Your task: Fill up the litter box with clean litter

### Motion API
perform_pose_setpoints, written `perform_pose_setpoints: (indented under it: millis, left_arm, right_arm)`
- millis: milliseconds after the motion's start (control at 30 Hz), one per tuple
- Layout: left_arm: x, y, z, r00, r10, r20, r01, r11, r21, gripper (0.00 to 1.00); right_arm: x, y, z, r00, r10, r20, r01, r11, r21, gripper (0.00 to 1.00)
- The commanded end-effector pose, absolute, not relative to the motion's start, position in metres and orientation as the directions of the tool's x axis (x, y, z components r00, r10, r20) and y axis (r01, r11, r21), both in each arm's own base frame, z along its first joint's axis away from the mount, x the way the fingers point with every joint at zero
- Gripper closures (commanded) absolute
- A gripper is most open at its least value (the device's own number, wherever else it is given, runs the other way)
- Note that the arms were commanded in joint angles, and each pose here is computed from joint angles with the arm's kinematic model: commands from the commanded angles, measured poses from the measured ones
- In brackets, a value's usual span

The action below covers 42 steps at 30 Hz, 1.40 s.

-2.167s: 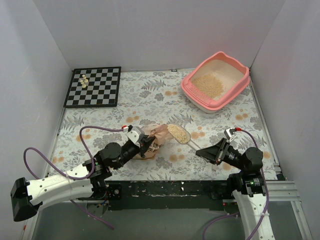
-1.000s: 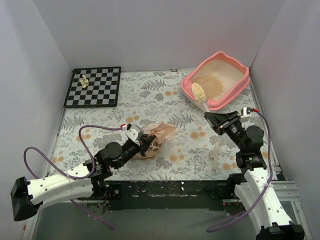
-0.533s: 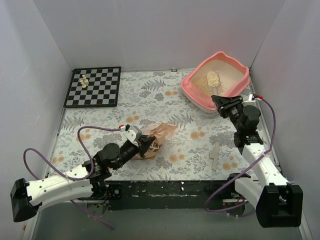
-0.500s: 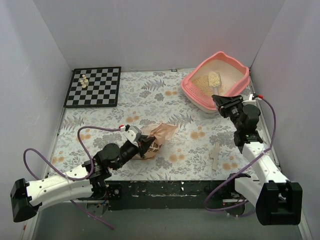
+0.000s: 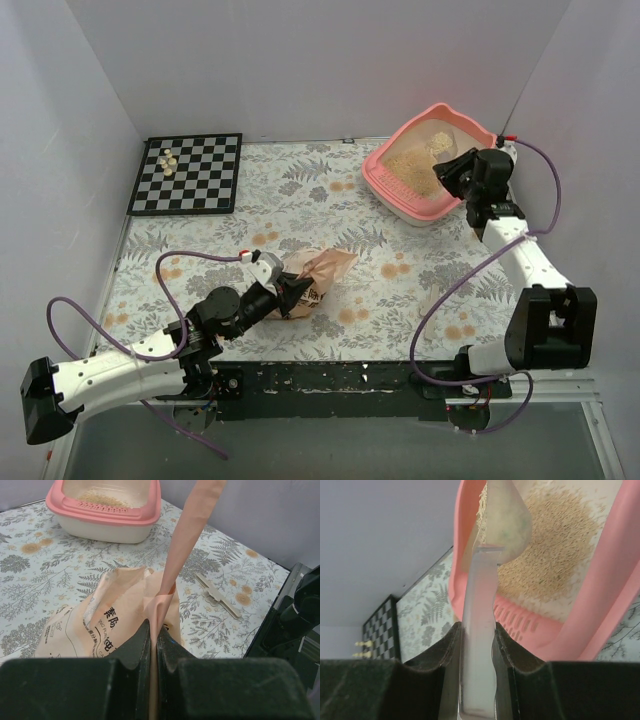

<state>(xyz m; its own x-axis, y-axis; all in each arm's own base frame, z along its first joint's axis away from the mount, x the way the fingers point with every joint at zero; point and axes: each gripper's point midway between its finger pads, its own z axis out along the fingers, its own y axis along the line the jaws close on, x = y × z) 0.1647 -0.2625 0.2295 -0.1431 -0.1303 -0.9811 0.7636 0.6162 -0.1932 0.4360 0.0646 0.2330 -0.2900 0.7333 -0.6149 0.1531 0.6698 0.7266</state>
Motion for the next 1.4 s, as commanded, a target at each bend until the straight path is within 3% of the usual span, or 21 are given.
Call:
perform_pose_setpoints:
  millis: [0, 233, 500, 767, 1000, 1200, 1367]
  left_arm:
    - [0.15, -0.27, 0.262, -0.128, -0.218, -0.968, 0.819, 0.527, -0.227, 1.0]
    - [0.132, -0.287, 0.262, -0.157, -0.174, -0.972, 0.882, 0.419, -0.217, 1.0]
    - [0.121, -0.293, 0.257, -0.177, -0.132, -0.975, 0.907, 0.363, -0.214, 1.0]
    - [0.113, -0.293, 0.258, -0.176, -0.109, -0.978, 0.924, 0.326, -0.202, 1.0]
    - [0.109, -0.29, 0.268, -0.188, -0.131, -0.973, 0.924, 0.313, -0.22, 1.0]
    - [0.114, -0.288, 0.283, -0.188, -0.146, -0.971, 0.913, 0.338, -0.227, 1.0]
    - [0.114, -0.292, 0.282, -0.205, -0.124, -0.971, 0.913, 0.334, -0.235, 1.0]
  right_arm:
    - [0.451, 0.042, 0.222, -0.351, 0.565, -0.746, 0.285, 0.824, 0.49, 0.99]
    - [0.472, 0.026, 0.22, -0.461, 0.333, -0.822, 0.376, 0.913, 0.158, 0.99]
    - [0.477, 0.041, 0.214, -0.623, -0.041, -0.781, 0.288, 0.916, -0.278, 0.99]
    - [0.48, 0.065, 0.24, -0.659, -0.256, -0.707, 0.159, 0.872, -0.464, 0.99]
    - [0.454, 0.075, 0.269, -0.665, -0.238, -0.708, 0.094, 0.914, -0.396, 0.99]
    - [0.391, 0.133, 0.296, -0.637, -0.181, -0.749, -0.141, 0.983, -0.118, 0.99]
    - [0.312, 0.164, 0.312, -0.658, -0.163, -0.735, -0.375, 0.918, 0.132, 0.99]
